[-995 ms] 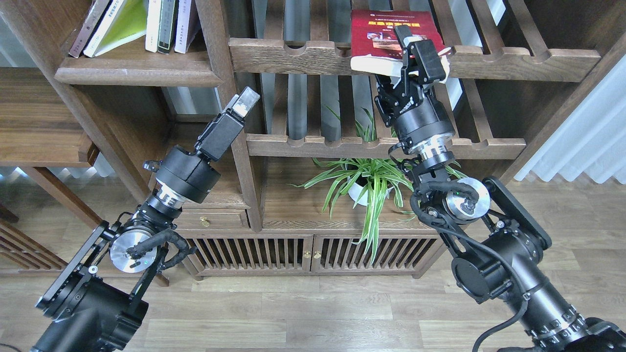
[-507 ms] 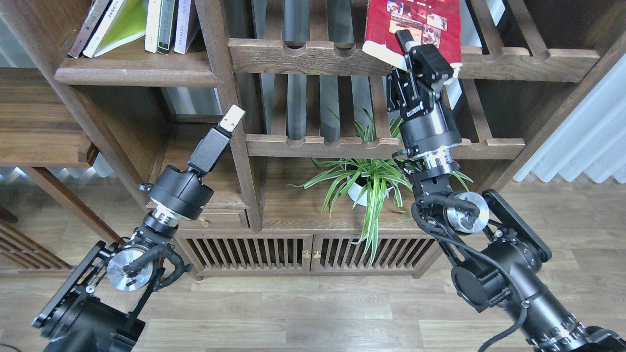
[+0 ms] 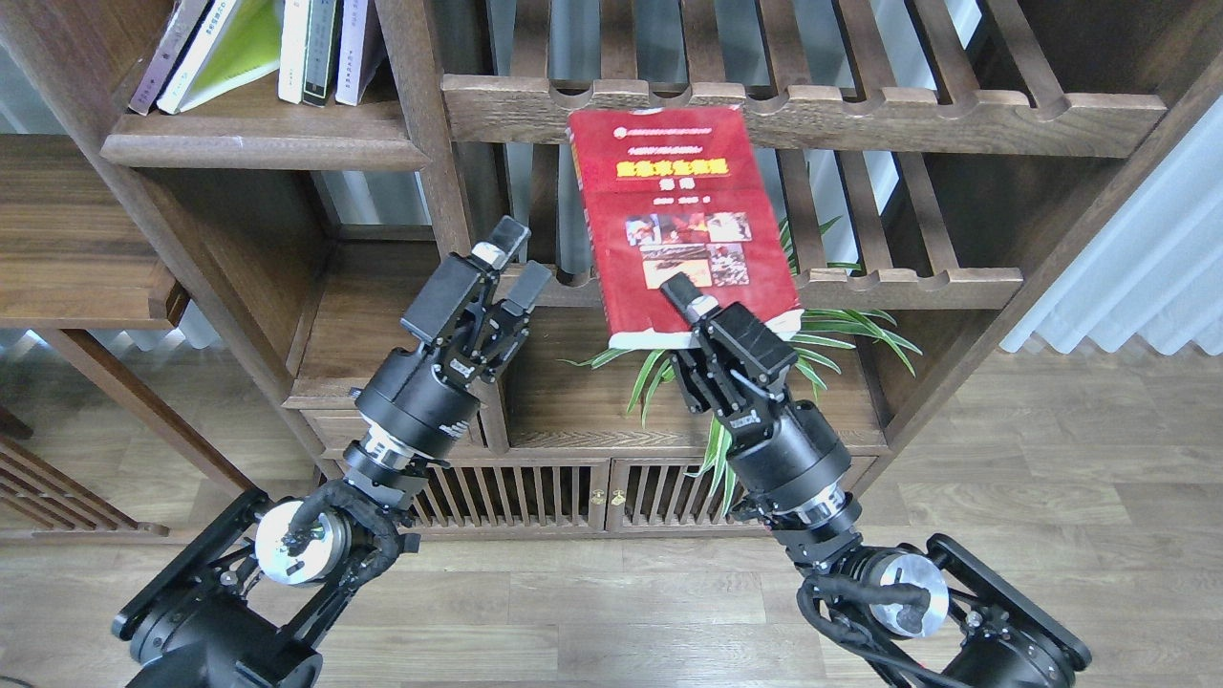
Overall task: Organize books on shelf
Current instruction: 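Pull the red book off the top shelf with the right gripper, then hold the red book between both grippers and tilt it upright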
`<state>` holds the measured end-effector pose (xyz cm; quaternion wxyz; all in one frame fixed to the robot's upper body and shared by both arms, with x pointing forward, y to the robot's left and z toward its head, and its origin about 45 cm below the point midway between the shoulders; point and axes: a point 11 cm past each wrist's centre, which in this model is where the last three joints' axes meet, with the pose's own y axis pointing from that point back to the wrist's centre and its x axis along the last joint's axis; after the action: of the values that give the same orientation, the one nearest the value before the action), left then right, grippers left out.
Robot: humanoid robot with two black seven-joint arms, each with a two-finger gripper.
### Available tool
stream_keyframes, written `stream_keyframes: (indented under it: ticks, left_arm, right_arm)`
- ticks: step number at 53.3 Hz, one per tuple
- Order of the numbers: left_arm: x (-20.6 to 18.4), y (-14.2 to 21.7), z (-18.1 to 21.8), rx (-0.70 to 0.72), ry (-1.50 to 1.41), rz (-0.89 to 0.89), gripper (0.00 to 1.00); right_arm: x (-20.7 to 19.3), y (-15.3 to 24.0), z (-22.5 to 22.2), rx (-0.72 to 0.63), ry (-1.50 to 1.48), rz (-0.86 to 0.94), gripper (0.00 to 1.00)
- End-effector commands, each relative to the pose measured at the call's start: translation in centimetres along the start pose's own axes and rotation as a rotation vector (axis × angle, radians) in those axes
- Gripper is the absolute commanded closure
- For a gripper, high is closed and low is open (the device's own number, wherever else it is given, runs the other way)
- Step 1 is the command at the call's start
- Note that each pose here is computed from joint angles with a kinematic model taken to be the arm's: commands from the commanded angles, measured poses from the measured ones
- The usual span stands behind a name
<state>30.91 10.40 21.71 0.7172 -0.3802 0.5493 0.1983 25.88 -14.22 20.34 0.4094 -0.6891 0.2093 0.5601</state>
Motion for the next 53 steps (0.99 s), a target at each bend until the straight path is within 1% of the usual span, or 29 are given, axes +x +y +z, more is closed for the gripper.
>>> stream_keyframes:
  ticks: [1, 6, 9, 11, 18, 21, 27, 36, 38, 48, 53]
  left_arm:
    - [0.0, -0.1, -0.2, 0.014, 0.01, -0.001, 0.11]
    - [-0.4, 0.5, 2.5, 0.006, 0.009, 0.013, 0.12]
    - [-0.3, 1.3, 3.8, 0.004, -0.008, 0.036, 0.12]
    - [0.2, 2.1, 3.6, 0.048, -0.012, 0.068, 0.12]
    - [0.8, 2.9, 3.0, 0.12, -0.005, 0.109, 0.12]
    - [0.6, 2.7, 3.2, 0.125, 0.017, 0.108, 0.13]
    - [0.6, 3.1, 3.3, 0.147, 0.033, 0.122, 0.13]
    - [1.3, 3.9, 2.0, 0.225, 0.041, 0.157, 0.14]
    - [1.4, 4.1, 1.8, 0.245, 0.04, 0.162, 0.15]
    - [0.9, 3.3, 1.9, 0.258, 0.041, 0.147, 0.21]
    - [0.7, 3.2, 1.9, 0.278, 0.035, 0.145, 0.29]
  right_arm:
    - [0.5, 0.6, 0.5, -0.015, -0.005, 0.02, 0.97]
    - [1.2, 1.8, 1.1, -0.035, -0.017, 0.054, 0.97]
    - [1.6, 2.5, 1.7, -0.071, -0.02, 0.081, 0.97]
    - [1.7, 2.6, 2.2, -0.088, -0.027, 0.084, 0.97]
    - [1.9, 2.6, 3.4, -0.127, -0.023, 0.086, 0.97]
    - [2.1, 2.7, 4.2, -0.156, -0.016, 0.092, 0.97]
    - [2.6, 3.2, 5.0, -0.183, -0.012, 0.11, 0.97]
    - [2.8, 2.9, 5.7, -0.198, -0.012, 0.105, 0.97]
    - [2.8, 2.9, 5.7, -0.198, -0.012, 0.105, 0.97]
    - [3.1, 3.0, 6.7, -0.228, -0.007, 0.108, 0.97]
    - [3.1, 2.9, 6.6, -0.228, -0.005, 0.107, 0.97]
